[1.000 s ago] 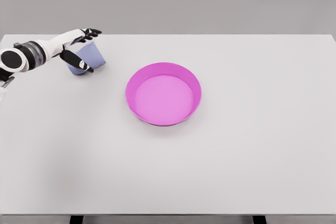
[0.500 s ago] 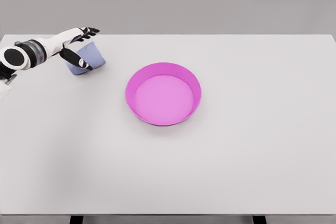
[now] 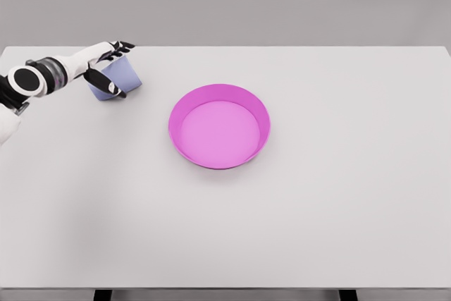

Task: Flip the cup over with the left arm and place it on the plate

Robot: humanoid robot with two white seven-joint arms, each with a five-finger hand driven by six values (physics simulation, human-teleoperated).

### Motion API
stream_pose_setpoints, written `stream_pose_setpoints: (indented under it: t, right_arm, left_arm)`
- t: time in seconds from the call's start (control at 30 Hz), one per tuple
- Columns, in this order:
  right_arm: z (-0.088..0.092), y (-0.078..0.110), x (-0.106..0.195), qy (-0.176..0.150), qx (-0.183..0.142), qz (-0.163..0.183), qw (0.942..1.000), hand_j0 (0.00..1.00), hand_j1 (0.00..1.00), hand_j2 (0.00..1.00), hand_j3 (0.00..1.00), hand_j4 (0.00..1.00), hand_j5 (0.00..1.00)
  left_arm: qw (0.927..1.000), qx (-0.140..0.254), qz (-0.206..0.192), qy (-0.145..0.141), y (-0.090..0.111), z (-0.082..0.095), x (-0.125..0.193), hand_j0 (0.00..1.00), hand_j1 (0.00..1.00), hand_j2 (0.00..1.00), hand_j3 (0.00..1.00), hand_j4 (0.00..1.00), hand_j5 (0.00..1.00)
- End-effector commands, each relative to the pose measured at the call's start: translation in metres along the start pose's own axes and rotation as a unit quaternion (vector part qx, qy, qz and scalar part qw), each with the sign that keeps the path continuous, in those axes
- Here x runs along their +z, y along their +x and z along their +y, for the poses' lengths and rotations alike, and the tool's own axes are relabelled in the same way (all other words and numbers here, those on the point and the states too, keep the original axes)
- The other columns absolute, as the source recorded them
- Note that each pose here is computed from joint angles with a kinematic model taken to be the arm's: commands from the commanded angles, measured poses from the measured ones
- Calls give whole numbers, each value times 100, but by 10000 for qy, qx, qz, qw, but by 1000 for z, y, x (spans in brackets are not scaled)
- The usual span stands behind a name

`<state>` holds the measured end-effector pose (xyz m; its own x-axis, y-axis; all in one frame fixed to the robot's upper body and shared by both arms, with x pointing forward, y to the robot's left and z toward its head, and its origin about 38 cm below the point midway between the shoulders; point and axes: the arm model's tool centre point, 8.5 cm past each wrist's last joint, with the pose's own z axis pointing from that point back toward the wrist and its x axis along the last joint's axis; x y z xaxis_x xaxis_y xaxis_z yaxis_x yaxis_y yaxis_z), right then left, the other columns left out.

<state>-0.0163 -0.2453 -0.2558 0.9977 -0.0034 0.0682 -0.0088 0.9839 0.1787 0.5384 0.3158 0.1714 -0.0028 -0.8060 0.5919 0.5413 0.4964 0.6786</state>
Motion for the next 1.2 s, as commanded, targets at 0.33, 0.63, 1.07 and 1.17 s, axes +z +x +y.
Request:
stream_pose_setpoints:
  t: [0.33, 0.63, 1.07, 1.17]
  right_arm:
    - [0, 0, 0, 2, 2, 0, 10000, 100, 100, 100, 100, 100, 100]
    - [0, 0, 0, 2, 2, 0, 10000, 100, 100, 100, 100, 100, 100]
    - [0, 0, 0, 2, 2, 0, 10000, 100, 100, 100, 100, 100, 100]
    - [0, 0, 0, 2, 2, 0, 10000, 100, 100, 100, 100, 100, 100]
  left_arm:
    - [9999, 58, 89, 42, -5, 2, -2, 100, 100, 100, 100, 100, 100]
    - [9998, 143, 135, 2, -5, -7, -11, 99, 99, 99, 99, 99, 99]
    - [9998, 153, 126, 2, -4, -7, -12, 70, 70, 70, 70, 70, 70]
    - [9992, 118, -386, 48, 11, -4, -11, 66, 66, 66, 66, 66, 66]
